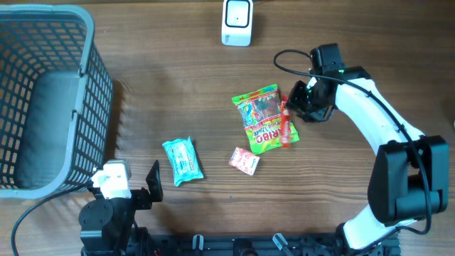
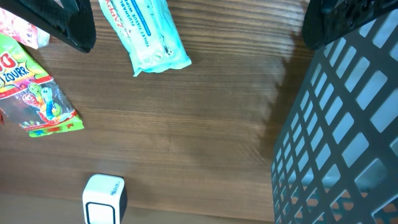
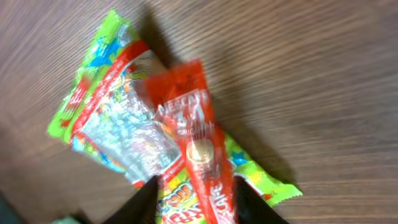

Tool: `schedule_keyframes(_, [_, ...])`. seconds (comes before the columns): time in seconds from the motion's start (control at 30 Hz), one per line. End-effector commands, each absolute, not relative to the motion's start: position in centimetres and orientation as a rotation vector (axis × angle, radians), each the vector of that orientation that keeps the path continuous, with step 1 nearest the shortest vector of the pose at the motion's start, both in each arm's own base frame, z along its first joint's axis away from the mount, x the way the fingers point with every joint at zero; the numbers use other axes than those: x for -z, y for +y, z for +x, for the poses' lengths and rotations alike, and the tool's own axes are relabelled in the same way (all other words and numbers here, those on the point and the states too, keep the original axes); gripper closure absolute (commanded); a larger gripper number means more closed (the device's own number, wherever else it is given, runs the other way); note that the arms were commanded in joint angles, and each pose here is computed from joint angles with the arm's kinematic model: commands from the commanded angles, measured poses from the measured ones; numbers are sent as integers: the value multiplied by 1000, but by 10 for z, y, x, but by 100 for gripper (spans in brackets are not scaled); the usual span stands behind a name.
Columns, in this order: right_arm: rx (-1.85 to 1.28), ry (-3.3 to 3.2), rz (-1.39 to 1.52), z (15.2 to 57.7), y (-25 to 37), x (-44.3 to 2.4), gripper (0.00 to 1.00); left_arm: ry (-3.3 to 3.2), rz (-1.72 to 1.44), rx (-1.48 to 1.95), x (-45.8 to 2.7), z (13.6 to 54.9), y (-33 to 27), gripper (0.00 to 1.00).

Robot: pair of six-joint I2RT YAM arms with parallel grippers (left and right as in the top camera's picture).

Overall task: Scan the item barcode
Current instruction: 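Reach the right gripper to the red Nescafe sachet and grasp it, then lift the Nescafe sachet with the right gripper above the gummy bag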

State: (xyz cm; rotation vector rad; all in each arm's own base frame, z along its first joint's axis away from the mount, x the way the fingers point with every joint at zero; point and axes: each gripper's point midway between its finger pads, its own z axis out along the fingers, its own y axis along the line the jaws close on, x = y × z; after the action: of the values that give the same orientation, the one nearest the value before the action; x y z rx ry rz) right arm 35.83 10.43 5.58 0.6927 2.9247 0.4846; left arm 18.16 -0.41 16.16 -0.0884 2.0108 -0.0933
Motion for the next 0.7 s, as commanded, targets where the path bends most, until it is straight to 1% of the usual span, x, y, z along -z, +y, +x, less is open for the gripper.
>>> schedule_keyframes(0.0, [-259, 2916, 743, 359, 80, -40, 20, 2009, -89, 90, -160, 182, -4, 0])
schedule_keyframes(0.1, [-245, 2950, 665, 353, 80, -41, 21, 2009, -89, 90, -160, 182, -4, 0])
schedule_keyframes(0.17, [-209, 2987, 406, 351, 77, -41, 21, 2009, -89, 90, -160, 182, -4, 0])
schedule_keyframes(0.23, [-7, 3002, 335, 346, 55, -39, 21, 2009, -89, 90, -160, 182, -4, 0])
schedule_keyframes(0.27, [192, 3009, 347, 337, 32, -39, 21, 2009, -89, 90, -160, 182, -4, 0])
schedule_keyframes(0.3, [233, 3008, 344, 335, 27, -39, 21, 2009, -89, 90, -160, 182, -4, 0])
schedule_keyframes(0.33, [257, 3005, 335, 335, 25, -39, 22, 2009, -89, 90, -160, 182, -4, 0])
schedule_keyframes(0.43, [267, 3019, 44, 338, 25, -34, 24, 2009, -89, 90, -160, 182, -4, 0])
schedule_keyframes(0.47, [308, 3014, -20, 336, 21, -27, 23, 2009, -89, 90, -160, 182, -4, 0])
schedule_keyframes(0.53, [335, 3018, -31, 332, 20, -16, 23, 2009, -89, 90, -160, 182, -4, 0])
schedule_keyframes(0.6, [361, 3034, -94, 325, 29, 0, 22, 2009, -89, 90, -160, 182, -4, 0])
schedule_keyframes(0.67, [383, 3029, -241, 320, 50, 6, 20, 2009, -89, 90, -160, 182, -4, 0])
